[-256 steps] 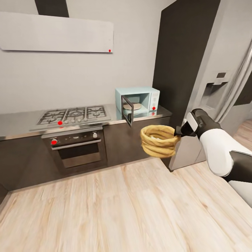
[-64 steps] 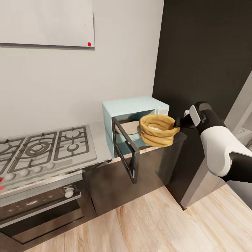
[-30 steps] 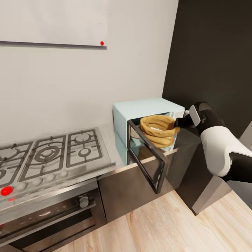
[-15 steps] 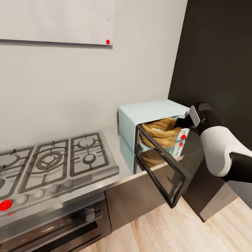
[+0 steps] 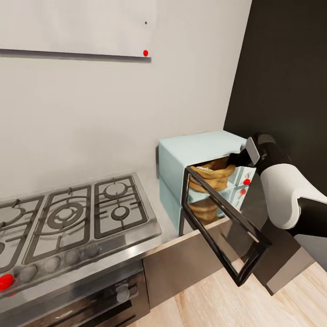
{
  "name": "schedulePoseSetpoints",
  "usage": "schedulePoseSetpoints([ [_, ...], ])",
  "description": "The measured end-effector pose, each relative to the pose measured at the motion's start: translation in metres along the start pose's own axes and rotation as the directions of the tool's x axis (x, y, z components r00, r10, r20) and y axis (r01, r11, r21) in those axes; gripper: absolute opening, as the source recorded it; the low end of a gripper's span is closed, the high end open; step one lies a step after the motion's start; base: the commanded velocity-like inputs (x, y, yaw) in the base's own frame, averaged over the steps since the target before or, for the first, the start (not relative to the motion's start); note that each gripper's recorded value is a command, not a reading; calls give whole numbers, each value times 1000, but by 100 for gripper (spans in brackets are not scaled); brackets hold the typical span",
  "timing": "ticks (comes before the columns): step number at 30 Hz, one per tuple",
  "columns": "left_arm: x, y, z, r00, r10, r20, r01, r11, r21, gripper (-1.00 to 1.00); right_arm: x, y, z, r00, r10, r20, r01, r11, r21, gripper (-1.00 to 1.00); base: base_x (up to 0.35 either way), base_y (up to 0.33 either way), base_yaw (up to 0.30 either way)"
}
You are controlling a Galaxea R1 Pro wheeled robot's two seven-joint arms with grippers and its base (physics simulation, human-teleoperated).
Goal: In the kitchen, take the popcorn bag from the countertop, put it into the microwave, and heat it until the popcorn is cooked so the cooked popcorn ends up inside the bag.
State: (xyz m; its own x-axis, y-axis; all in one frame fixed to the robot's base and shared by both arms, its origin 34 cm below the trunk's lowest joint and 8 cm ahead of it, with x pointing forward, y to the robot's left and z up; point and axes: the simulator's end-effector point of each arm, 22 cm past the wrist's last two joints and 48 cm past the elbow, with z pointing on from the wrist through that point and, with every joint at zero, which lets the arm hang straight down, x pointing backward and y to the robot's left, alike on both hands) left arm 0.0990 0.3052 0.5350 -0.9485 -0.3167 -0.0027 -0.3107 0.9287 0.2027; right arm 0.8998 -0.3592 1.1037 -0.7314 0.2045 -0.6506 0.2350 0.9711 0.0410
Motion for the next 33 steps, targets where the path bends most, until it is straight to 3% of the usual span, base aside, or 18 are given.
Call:
schedulePoseSetpoints([
  [24,1,0,-1,1000,-1,5,1,1000,2,100,3,-11,-4,1000,-1,-2,1,1000,24,-100,61,52,0],
  [25,1,0,-1,1000,-1,5,1,1000,2,100,3,-11,-4,1000,-1,-2,1,1000,23,100,0,0,0],
  [26,1,0,-1,1000,-1,4,1,1000,1,100,2,-12,-4,1000,-18,0,18,999,43,100,0,0,0],
  [33,0,0,0,1000,0,1,0,1000,0,100,3,-5,2,1000,-4,1,4,1000,17,100,0,0,0],
])
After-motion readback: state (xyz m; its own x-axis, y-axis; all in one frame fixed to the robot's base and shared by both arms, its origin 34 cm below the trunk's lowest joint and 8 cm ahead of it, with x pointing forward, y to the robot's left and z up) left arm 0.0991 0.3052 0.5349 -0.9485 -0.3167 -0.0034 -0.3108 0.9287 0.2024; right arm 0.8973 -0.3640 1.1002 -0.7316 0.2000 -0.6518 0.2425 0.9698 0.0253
